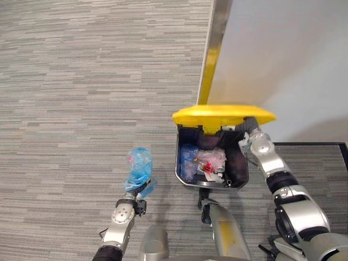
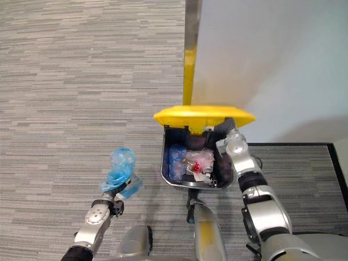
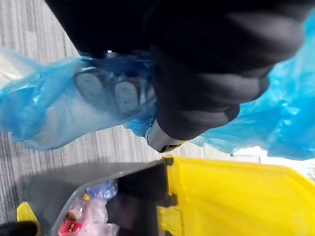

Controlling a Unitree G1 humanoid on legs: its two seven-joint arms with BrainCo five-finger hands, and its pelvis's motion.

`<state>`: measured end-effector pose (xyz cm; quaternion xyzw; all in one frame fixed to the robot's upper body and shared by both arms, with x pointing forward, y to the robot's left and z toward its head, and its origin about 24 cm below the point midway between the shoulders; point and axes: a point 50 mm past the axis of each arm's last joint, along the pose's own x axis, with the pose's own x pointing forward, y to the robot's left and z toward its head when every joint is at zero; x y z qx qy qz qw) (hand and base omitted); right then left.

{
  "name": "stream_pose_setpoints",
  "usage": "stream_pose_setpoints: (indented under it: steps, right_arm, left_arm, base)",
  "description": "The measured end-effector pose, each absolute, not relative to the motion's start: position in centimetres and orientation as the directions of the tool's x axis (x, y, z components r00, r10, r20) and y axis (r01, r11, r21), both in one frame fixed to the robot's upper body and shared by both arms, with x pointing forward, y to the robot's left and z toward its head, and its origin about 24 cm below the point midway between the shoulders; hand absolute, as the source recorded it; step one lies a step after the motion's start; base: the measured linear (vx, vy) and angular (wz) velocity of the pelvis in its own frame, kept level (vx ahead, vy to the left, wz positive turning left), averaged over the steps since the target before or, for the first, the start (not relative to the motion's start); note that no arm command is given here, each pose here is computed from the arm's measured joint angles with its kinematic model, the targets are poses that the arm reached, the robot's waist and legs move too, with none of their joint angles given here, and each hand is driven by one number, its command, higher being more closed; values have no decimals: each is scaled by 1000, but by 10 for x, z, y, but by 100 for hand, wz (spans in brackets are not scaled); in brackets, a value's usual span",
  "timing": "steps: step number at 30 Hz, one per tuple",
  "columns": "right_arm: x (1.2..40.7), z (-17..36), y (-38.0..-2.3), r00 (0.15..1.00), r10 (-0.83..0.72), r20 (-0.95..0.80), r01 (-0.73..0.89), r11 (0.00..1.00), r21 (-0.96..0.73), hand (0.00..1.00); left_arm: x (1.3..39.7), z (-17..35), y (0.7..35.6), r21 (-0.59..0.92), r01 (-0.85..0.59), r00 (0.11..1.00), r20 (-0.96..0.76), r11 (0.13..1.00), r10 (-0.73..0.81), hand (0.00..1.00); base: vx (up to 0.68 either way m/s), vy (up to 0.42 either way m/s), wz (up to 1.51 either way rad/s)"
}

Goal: Gather rubbish on tea table into small bin, then transfer packed bag to large trash can.

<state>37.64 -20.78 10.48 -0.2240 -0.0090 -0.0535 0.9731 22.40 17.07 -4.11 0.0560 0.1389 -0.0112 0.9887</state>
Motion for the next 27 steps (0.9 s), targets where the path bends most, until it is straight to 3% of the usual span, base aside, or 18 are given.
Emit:
stream_pose_setpoints:
  steps: [10,15,20,27]
  right_arm:
    - [384,131,-218,986,-131,105,161,911,-380,0]
    - [386,134,-217,985,-131,108,163,911,-379,0]
    - [394,145,-216,984,-136,113,170,909,-381,0]
    - [401,162,-202,985,-92,146,145,900,-411,0]
  left_arm:
    - [231,-15,153,56,96,983,-159,994,-86,100]
    - [236,6,131,30,194,979,-62,980,-192,100]
    - [245,43,91,29,365,925,100,931,-366,100]
    - [253,111,46,77,523,772,380,849,-510,100]
  base:
    - [-35,19,0]
    - [-7,3,0]
    - [-31,10,0]
    - [-19,6,-1]
